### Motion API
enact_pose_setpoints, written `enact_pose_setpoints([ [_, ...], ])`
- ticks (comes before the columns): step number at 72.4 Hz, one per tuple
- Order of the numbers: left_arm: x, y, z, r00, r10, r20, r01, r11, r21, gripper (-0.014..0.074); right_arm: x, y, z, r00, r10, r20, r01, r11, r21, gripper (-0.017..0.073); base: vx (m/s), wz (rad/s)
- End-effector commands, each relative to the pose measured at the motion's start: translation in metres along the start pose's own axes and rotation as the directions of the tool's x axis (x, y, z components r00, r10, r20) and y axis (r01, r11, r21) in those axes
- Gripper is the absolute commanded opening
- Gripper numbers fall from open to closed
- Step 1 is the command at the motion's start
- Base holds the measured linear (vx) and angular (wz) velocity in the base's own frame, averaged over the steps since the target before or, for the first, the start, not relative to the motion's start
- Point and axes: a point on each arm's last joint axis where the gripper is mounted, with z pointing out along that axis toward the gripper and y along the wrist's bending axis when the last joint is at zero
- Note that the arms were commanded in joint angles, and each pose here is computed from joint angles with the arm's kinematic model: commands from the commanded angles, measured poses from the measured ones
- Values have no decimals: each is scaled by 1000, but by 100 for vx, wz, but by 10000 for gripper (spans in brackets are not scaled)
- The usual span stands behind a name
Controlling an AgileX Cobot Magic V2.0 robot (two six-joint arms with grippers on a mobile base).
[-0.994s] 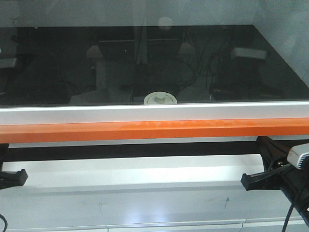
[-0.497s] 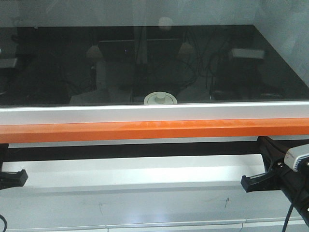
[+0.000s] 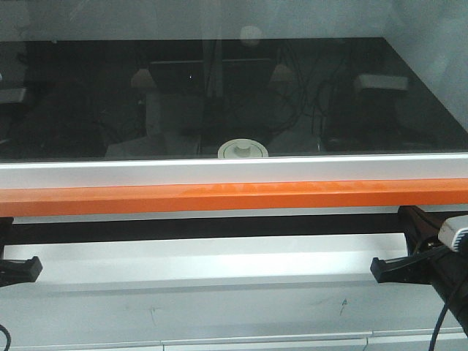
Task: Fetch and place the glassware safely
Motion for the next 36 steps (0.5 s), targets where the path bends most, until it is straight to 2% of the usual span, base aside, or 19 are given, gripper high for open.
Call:
enact_pose_setpoints([
  [1, -22, -2, 2, 985, -9, 173, 7, 1000, 12, -7, -32, 0, 6, 977, 0, 214, -4, 1000, 18, -1, 0, 0],
  [36, -22, -2, 2, 985, -9, 173, 7, 1000, 12, -7, -23, 1, 20, 986, -7, 167, 3, 1000, 23, -1, 0, 0],
])
